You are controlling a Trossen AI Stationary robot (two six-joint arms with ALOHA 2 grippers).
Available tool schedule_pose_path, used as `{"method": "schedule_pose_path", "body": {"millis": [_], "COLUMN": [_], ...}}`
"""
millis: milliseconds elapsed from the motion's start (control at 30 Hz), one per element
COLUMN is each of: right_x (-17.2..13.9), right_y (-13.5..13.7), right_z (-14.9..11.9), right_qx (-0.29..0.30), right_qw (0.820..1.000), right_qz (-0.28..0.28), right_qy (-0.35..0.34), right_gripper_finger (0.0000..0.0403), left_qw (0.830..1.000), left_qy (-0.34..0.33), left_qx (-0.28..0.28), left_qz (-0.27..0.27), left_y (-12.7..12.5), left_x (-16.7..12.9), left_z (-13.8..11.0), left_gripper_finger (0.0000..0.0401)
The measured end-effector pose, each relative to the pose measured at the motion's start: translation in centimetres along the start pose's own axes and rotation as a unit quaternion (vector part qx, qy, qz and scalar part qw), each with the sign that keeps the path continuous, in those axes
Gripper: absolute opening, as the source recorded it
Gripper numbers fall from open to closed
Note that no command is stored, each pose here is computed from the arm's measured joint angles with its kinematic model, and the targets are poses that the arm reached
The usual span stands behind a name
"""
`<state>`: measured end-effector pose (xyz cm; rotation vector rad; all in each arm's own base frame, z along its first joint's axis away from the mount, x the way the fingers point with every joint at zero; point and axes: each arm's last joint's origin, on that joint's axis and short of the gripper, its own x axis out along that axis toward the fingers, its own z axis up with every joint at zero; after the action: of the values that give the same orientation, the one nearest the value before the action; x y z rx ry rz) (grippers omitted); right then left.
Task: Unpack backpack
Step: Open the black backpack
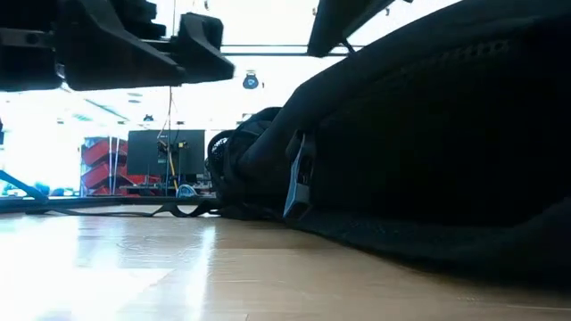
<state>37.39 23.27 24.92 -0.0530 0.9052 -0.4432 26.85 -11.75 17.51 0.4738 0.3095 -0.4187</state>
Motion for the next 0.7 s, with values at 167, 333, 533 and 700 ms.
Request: {"method": "schedule_pose_path", "body": {"millis": [167, 333, 533, 700], "right_x": [-0.5, -0.6, -0.7, -0.5], "right_y": [-0.2, -0.1, 0.0, -0.1], "right_z": [1.0, 1.5, 1.6, 1.8], "right_qx": [-0.008, -0.013, -0.019, -0.018], "right_qw": [1.000, 0.999, 0.999, 0.999], "right_qz": [0.007, 0.014, 0.019, 0.018], "right_qy": [-0.017, -0.027, -0.033, -0.033], "right_gripper_finger": [0.0000, 0.0000, 0.0000, 0.0000], "left_qw": [1.000, 0.999, 0.999, 0.999], "left_qy": [0.007, 0.016, 0.021, 0.030], "left_qx": [0.011, 0.006, 0.003, 0.004], "left_qz": [0.009, 0.041, 0.049, 0.044], "left_y": [0.5, 1.7, 2.1, 2.0], "left_x": [2.1, 3.5, 4.0, 4.0], "left_z": [0.6, 0.9, 0.7, 0.5], "left_gripper_finger": [0.0223, 0.0223, 0.0223, 0.0212]}}
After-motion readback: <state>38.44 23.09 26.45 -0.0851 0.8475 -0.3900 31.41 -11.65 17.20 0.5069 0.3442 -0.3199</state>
